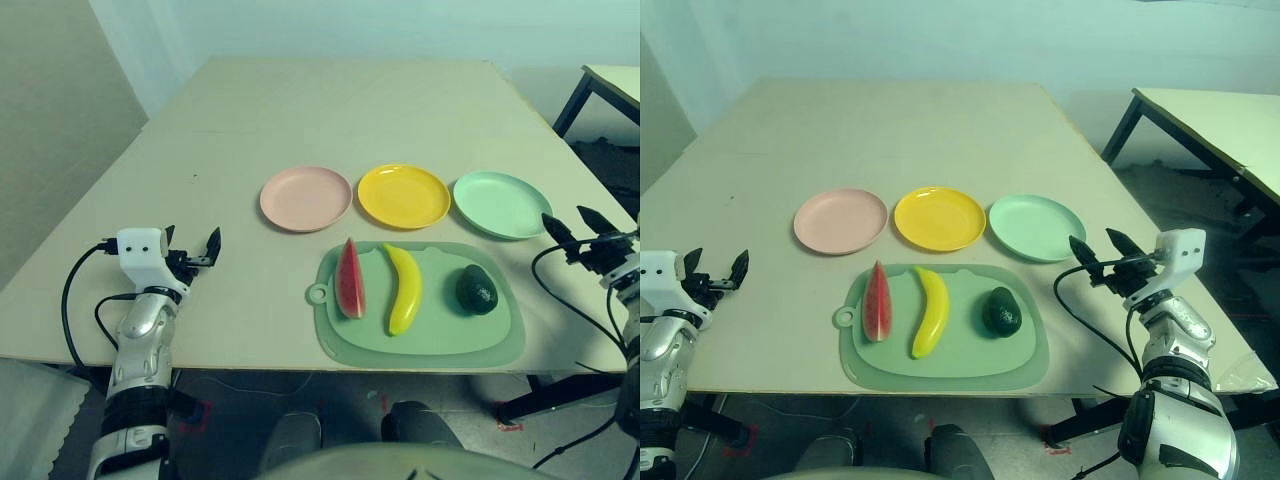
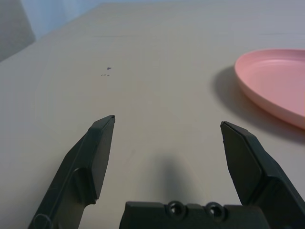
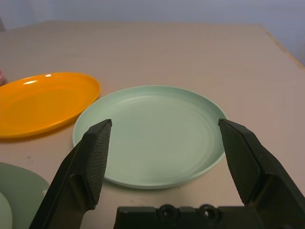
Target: Place the fruits into color-matched plates.
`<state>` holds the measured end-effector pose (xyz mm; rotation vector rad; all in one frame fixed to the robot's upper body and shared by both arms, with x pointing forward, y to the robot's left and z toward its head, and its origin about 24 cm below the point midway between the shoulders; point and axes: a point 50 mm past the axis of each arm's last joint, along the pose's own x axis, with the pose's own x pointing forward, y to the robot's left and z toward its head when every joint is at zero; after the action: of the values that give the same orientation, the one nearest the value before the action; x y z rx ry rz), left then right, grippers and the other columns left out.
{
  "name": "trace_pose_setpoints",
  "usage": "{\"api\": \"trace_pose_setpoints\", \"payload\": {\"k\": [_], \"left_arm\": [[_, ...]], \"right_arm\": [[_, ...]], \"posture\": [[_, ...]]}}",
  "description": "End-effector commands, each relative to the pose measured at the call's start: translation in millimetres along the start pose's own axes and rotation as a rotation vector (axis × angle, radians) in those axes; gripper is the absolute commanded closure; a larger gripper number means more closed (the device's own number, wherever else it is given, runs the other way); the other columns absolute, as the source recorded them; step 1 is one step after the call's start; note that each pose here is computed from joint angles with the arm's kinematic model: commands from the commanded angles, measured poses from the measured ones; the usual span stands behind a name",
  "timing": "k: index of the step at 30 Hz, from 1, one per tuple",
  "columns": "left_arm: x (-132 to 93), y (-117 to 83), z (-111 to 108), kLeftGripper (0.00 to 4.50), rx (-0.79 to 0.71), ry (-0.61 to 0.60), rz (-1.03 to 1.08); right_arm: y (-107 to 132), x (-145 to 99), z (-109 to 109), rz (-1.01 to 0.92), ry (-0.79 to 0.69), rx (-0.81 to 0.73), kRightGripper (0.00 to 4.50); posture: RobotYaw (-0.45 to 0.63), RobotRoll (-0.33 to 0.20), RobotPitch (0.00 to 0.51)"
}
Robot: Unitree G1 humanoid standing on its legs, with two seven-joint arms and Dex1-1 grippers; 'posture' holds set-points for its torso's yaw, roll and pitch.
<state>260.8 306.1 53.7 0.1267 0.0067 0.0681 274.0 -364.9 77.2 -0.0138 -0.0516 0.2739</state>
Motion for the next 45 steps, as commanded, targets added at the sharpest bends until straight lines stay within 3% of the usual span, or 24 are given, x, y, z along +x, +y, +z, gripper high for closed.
{"api": "trace_pose_setpoints", "payload": {"k": [1,9,14,19,23,26,30,35,41,45], "left_arm": [[7,-1,0,0.0,0.018,0.003,-0.03],[17,9,5,0.0,0.035,-0.004,-0.047],[9,19,0,0.0,0.062,0.017,-0.043],[2,35,7,0.0,0.073,0.013,-0.079],[2,28,27,0.0,-0.099,-0.136,-0.338],[0,25,40,0.0,-0.174,-0.146,-0.581],[-2,15,70,0.0,-0.122,-0.073,-0.956],[-5,-7,105,0.0,-0.032,-0.046,-1.24],[-18,-35,119,0.0,0.107,-0.01,-1.481],[-19,-38,123,0.0,0.134,-0.001,-1.522]], "right_arm": [[-2,-5,0,-0.001,0.008,-0.014,0.03],[2,-14,-9,-0.008,0.0,-0.012,0.03],[7,-18,-19,-0.019,0.005,0.012,0.03],[17,-15,-22,0.015,-0.003,0.017,0.03],[13,-21,-25,0.023,0.044,0.023,0.03],[6,-28,-24,-0.009,0.043,0.032,0.03],[2,-37,-20,0.0,0.06,0.01,0.03],[-6,-42,-10,-0.011,0.031,-0.005,0.03],[-13,-41,8,-0.02,-0.02,0.022,0.03],[-9,-31,45,0.095,0.036,-0.021,0.03]], "posture": [[-0.04,0.0,0.008],[-0.06,0.0,0.012],[-0.07,0.0,0.0],[-0.06,0.0,0.03],[-0.07,0.0,0.041],[-0.08,0.0,0.046],[-0.11,0.0,0.048],[-0.13,0.0,0.041],[-0.2,0.0,0.034],[-0.23,0.0,0.037]]}}
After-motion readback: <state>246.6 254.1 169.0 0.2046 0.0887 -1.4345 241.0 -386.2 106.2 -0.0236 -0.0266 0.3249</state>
